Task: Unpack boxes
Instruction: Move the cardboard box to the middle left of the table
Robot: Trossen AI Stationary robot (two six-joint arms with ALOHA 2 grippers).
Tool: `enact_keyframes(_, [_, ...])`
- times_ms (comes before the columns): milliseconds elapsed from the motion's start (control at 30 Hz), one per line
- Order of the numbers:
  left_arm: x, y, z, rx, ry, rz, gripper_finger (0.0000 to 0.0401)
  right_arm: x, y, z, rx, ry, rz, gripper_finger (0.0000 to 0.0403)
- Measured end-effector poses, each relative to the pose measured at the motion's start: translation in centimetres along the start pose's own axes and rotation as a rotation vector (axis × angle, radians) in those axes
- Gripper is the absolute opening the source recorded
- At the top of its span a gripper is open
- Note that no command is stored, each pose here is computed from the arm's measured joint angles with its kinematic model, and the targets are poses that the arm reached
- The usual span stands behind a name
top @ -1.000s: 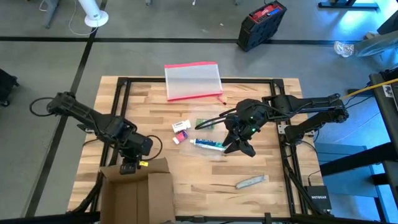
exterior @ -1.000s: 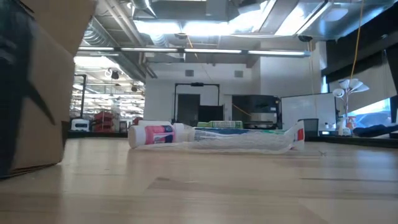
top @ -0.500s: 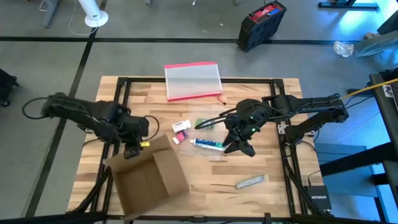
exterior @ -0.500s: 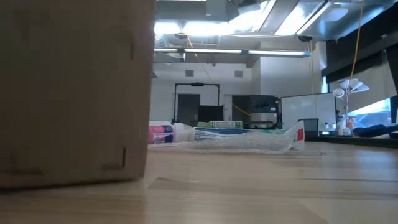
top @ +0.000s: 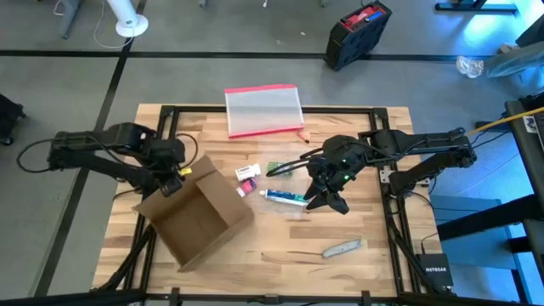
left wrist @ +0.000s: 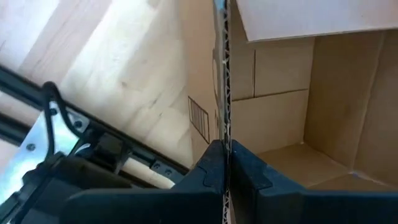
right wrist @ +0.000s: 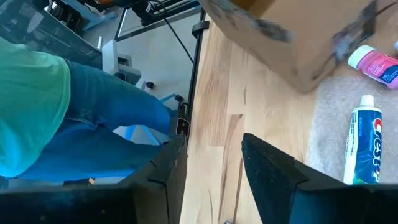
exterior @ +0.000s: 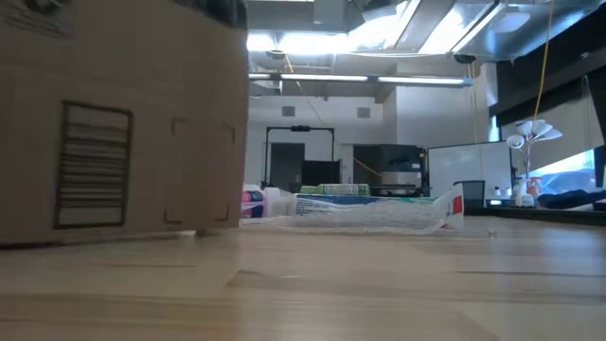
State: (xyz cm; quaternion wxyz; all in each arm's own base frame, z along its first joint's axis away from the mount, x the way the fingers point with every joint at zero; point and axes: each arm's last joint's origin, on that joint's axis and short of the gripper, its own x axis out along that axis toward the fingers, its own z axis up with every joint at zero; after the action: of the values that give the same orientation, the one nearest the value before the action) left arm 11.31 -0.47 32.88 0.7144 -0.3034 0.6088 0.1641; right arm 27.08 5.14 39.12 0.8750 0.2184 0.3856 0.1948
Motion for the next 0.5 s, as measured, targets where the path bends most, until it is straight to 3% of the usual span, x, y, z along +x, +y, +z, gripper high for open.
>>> enact_keyframes(333, [-0.71, 1.06, -0.60, -0.077, -0.035, -0.020, 0.0000, 0.00, -0.03, -0.08, -0.032, 0.007, -0.004, 0.0149])
enact_keyframes(500, [-0.73, 1.14, -0.53, -0.089, -0.038, -0.021, 0.0000, -0.01, -0.35, -0.26, -0.126, 0.009, -0.090, 0.0149])
